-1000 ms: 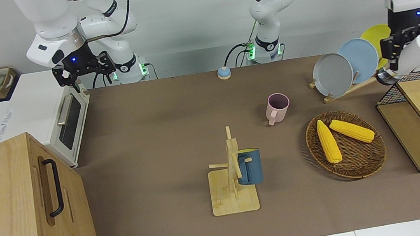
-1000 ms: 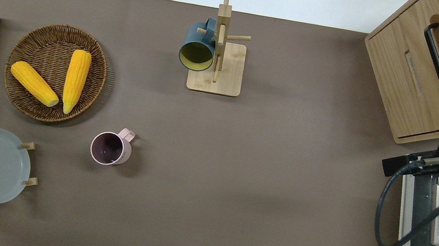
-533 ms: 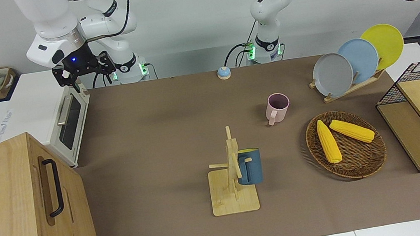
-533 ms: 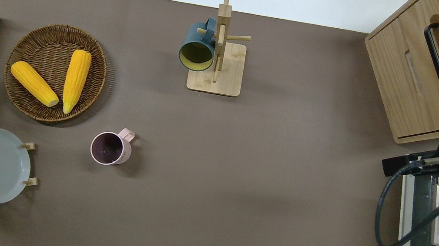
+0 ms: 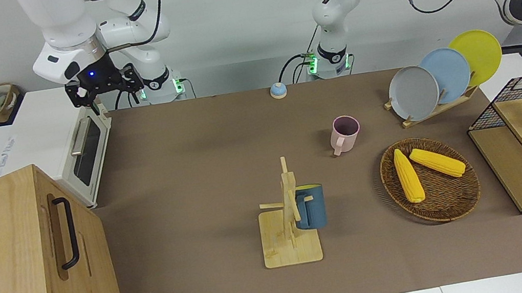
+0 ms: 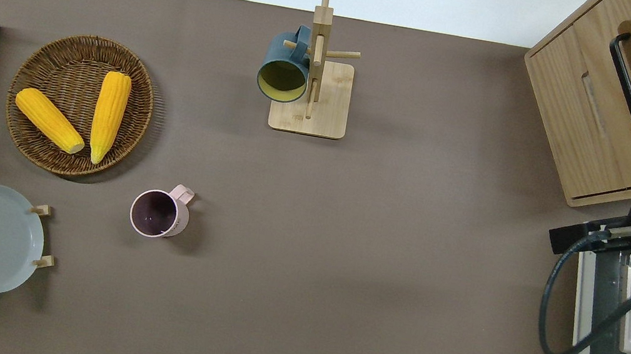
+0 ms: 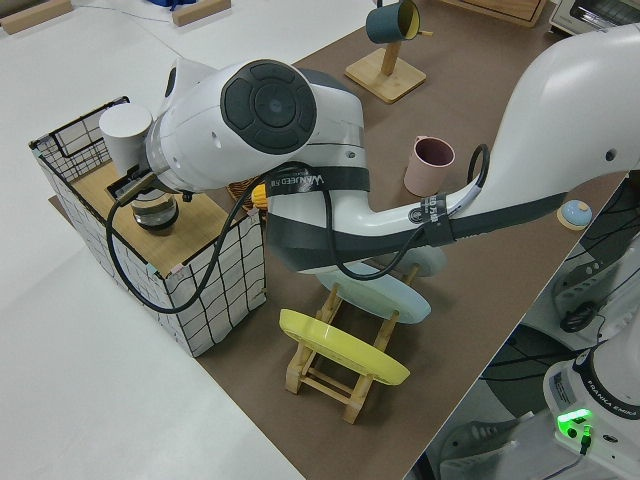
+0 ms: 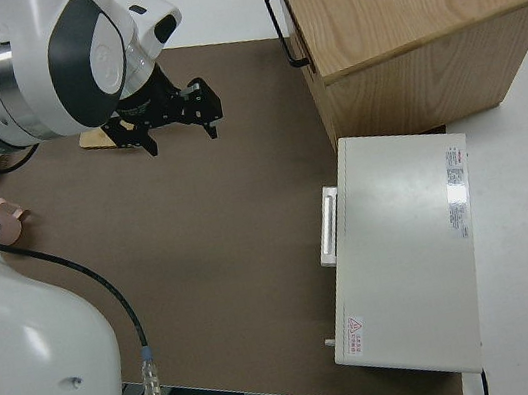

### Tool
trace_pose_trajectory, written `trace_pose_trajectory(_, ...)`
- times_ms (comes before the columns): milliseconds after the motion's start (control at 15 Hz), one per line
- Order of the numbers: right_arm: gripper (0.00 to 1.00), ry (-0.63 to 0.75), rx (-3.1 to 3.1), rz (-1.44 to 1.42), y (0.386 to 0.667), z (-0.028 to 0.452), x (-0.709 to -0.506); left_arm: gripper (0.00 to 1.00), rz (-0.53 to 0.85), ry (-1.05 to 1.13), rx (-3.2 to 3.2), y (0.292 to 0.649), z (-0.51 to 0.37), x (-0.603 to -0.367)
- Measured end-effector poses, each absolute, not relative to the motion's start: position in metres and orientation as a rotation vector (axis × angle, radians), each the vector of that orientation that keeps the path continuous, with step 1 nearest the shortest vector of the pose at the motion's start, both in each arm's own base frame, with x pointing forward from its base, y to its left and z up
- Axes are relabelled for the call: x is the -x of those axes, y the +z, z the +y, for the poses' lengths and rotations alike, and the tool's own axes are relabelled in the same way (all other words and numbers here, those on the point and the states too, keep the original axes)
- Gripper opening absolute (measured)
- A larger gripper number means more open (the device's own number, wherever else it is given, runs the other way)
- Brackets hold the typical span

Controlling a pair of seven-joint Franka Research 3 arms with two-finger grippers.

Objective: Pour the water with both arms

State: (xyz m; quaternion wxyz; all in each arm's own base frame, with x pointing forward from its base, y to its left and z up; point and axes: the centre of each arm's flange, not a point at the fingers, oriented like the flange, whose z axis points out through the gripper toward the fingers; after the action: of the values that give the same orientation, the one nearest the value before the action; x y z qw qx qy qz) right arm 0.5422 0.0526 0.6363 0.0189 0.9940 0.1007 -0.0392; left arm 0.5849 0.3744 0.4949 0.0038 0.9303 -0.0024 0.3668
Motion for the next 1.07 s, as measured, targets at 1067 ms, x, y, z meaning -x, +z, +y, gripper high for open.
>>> trace_pose_trajectory(1067,0.99,-0.118,-3.086,0.312,0.6373,0.0526,-0.5422,1.00,0.075,1.182,-2.903,0.4869,0.3806,-0.5926)
